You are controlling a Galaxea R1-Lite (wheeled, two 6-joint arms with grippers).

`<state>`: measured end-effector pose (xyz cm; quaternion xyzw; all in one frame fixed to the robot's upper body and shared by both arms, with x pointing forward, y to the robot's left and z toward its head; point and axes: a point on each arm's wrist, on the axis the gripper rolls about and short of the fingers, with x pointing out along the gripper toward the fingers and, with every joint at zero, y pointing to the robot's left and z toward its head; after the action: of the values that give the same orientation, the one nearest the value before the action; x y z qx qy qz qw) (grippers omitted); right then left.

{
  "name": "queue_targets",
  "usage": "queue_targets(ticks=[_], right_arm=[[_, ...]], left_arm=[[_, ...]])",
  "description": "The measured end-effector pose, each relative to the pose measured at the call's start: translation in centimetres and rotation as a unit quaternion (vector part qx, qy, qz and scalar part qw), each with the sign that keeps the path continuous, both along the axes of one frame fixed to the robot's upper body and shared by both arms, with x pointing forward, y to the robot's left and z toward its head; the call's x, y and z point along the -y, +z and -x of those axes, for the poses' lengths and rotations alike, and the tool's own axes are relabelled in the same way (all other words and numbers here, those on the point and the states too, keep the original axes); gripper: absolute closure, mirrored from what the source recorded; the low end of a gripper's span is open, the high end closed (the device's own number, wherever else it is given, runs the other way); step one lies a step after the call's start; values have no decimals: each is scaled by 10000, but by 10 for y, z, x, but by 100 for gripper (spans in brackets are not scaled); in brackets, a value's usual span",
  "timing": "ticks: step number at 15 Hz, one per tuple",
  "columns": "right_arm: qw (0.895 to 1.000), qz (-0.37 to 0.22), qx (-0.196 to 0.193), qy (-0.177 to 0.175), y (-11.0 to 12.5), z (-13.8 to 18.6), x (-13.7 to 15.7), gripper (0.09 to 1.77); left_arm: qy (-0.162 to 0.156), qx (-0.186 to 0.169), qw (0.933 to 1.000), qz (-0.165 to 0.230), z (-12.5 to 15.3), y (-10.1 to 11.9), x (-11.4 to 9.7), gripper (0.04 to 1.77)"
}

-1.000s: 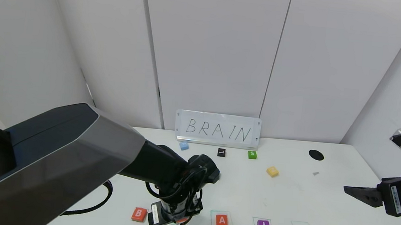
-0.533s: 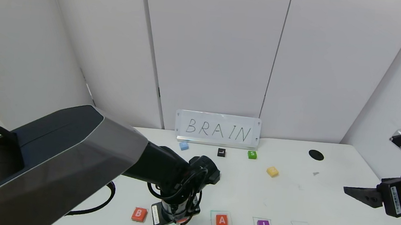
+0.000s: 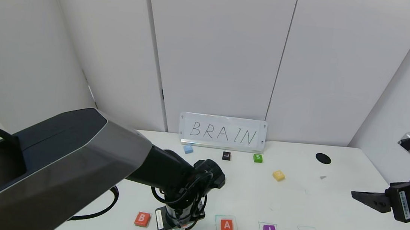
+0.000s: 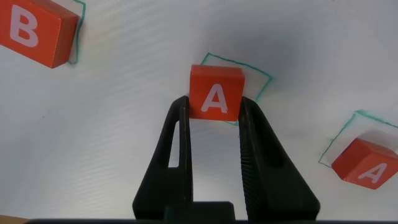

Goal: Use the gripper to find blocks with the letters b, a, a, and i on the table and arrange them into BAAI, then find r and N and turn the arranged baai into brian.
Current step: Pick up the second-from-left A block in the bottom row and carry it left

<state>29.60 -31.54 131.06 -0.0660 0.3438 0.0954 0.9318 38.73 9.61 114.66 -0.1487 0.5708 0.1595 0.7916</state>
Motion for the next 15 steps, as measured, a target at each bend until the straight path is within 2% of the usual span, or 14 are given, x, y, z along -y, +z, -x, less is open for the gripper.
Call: queue_targets(ticks=[8, 11, 14, 15], right_arm=[[10000, 2, 8, 1, 0, 0, 0, 15], [10000, 0, 32, 1, 1, 1, 0, 15], [10000, -3, 60, 1, 2, 3, 0, 15], [10000, -4, 79, 1, 3, 3, 0, 15]], left_arm=[[-7, -21, 10000, 12, 1, 0, 0, 131], [-91, 76, 9999, 113, 1, 12, 0, 131], [-649, 239, 9975, 110, 2, 38, -7, 131], [-939, 279, 9952, 50, 2, 47, -13, 131]])
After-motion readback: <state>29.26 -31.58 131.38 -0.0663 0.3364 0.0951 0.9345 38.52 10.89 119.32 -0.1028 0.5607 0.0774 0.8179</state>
